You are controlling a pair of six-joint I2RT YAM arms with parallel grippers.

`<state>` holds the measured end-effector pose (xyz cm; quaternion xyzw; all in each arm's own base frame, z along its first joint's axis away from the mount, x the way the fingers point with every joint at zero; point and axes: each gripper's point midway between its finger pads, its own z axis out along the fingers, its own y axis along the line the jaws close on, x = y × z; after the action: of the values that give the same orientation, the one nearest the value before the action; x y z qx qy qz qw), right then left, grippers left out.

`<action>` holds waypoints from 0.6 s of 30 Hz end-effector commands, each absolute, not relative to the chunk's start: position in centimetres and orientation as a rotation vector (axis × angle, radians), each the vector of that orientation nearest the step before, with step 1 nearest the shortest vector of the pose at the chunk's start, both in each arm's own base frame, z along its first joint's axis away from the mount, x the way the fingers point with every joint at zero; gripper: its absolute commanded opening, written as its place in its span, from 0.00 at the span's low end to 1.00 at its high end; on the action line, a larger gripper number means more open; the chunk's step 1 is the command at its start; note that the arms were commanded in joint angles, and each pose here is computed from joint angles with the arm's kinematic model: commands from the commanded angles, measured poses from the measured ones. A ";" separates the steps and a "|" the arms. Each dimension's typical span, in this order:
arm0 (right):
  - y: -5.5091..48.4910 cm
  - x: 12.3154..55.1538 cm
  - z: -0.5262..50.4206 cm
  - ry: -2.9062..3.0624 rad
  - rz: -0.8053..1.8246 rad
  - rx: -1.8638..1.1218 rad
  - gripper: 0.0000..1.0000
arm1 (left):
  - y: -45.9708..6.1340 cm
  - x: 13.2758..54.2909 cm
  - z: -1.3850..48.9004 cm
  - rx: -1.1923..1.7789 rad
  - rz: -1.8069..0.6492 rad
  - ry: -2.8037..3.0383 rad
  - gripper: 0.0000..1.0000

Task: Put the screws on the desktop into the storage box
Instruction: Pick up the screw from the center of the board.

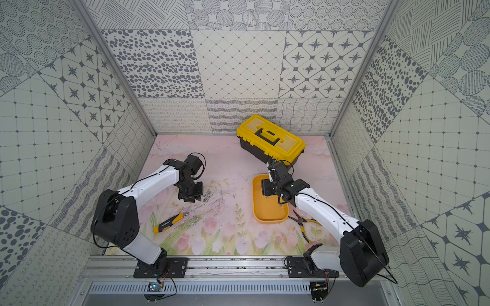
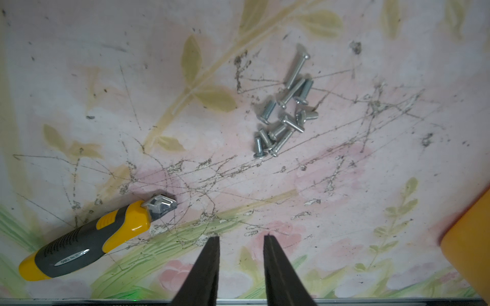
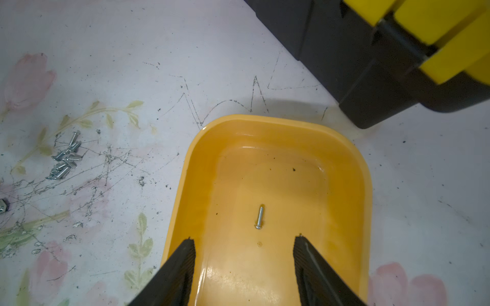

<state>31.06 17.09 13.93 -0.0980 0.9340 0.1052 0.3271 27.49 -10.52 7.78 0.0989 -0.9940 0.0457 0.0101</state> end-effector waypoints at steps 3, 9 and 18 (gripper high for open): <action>17.7 31.5 14.1 2.415 0.300 -0.275 0.64 | -11.5 27.0 5.6 0.229 0.152 -2.987 0.33; 17.9 31.5 13.7 2.425 0.305 -0.281 0.64 | -13.6 27.8 5.4 0.178 0.252 -2.985 0.34; 17.8 31.5 13.4 2.430 0.298 -0.279 0.63 | -14.6 29.1 4.4 0.102 0.174 -2.967 0.30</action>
<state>31.11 17.42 13.41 -0.1016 0.9346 0.1101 0.3226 29.41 -14.17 4.60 0.0551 -0.9944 0.0629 0.0647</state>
